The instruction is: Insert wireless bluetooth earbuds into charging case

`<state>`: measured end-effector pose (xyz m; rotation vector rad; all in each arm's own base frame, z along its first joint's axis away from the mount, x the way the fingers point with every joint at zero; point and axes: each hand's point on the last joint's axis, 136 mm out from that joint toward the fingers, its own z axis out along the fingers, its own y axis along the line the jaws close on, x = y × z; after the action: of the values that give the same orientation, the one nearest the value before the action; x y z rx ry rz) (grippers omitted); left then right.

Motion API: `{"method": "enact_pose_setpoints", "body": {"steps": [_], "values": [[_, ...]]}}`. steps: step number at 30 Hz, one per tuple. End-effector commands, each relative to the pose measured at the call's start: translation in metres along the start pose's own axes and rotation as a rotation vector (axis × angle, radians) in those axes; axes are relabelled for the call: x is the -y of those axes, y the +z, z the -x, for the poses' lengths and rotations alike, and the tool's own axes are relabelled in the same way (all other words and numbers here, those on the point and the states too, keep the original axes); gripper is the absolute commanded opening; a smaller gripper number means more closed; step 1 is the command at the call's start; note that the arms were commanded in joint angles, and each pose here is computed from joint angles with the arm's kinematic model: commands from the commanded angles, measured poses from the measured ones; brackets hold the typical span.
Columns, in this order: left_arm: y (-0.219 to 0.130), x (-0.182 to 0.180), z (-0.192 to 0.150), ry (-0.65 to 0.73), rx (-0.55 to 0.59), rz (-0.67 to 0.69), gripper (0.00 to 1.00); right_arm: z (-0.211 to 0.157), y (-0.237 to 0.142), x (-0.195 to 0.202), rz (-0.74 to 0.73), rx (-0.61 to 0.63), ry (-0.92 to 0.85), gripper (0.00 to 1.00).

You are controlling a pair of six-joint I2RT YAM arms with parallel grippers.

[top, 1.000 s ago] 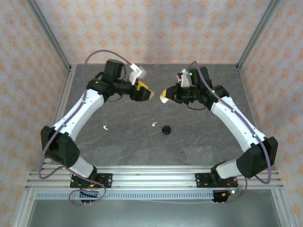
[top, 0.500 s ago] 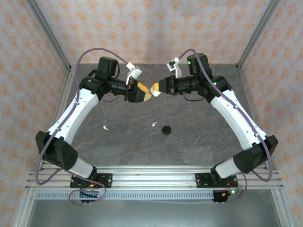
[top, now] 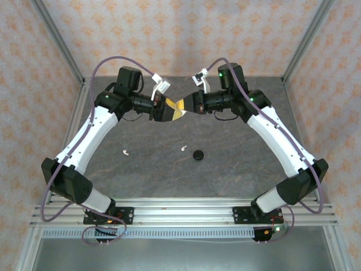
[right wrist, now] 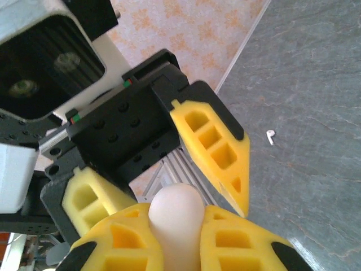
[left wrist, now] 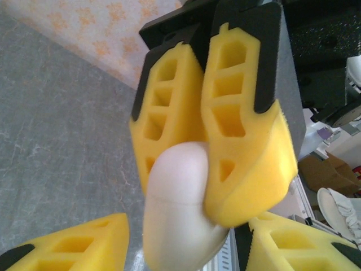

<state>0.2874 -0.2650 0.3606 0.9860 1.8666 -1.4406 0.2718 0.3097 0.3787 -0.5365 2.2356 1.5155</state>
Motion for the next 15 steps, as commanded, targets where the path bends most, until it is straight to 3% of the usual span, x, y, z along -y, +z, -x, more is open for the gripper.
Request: {"method": "enact_pose_setpoints", "body": {"steps": [1, 6, 11, 15], "values": [[0.002, 0.019, 0.013, 0.046, 0.042, -0.008, 0.51, -0.001, -0.007, -0.021, 0.062, 0.024, -0.041, 0.00], [0.012, 0.021, 0.016, 0.053, 0.052, 0.004, 0.50, -0.010, -0.011, -0.020, 0.060, 0.024, -0.030, 0.00], [0.019, 0.020, 0.013, 0.049, 0.041, 0.024, 0.31, -0.017, -0.014, -0.019, 0.055, 0.021, -0.014, 0.00], [0.022, 0.020, 0.009, 0.044, 0.039, 0.047, 0.24, -0.018, -0.016, -0.019, 0.049, 0.031, -0.001, 0.00]]}}
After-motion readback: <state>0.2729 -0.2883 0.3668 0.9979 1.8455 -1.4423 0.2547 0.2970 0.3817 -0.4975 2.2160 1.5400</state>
